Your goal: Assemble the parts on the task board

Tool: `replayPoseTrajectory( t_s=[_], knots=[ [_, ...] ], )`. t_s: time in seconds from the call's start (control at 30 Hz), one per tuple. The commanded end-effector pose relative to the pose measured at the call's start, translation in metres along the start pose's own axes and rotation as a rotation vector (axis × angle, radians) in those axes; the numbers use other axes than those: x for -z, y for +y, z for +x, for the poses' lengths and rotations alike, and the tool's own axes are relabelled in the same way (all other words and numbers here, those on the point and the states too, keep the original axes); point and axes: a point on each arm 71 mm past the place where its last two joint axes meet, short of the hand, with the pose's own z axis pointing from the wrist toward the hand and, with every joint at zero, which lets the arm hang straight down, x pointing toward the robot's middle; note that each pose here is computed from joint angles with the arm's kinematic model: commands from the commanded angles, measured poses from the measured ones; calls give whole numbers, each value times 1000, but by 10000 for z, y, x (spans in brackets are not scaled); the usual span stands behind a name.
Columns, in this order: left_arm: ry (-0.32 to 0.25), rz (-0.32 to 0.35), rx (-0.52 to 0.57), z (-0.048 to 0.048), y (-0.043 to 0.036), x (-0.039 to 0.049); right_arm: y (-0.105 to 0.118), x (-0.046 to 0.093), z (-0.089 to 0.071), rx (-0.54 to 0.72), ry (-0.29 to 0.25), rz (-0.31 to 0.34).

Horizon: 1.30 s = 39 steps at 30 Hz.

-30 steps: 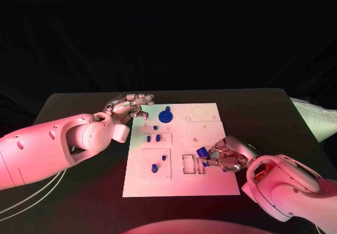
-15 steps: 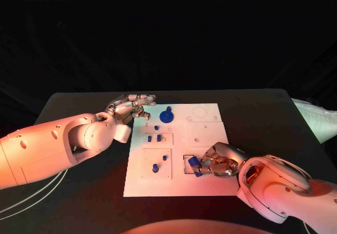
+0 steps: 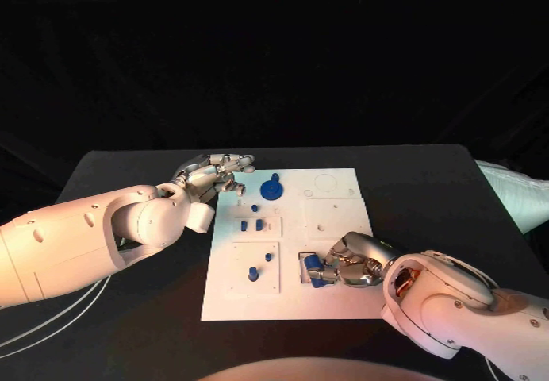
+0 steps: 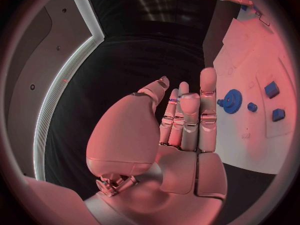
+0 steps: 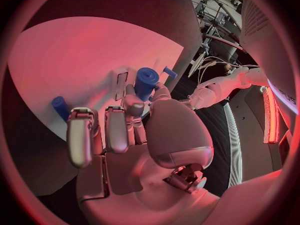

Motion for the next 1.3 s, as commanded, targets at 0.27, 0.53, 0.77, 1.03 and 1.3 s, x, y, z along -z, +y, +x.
replayPoseTrajectory(
  t_s=[0.27,0.53,0.77,1.03,1.3],
  knots=[
    [23,7,1,31,-7,-2,25,0,-6,34,-17,-14],
    [27,6,3,30,-7,0,46,11,-3,45,-17,-24],
    [37,4,5,46,-4,-5,51,-15,-9,78,-36,-29],
    [36,4,5,39,-5,-2,61,-33,0,94,-36,-32],
    [35,2,5,31,-5,5,77,-8,6,94,-27,-38]
  ],
)
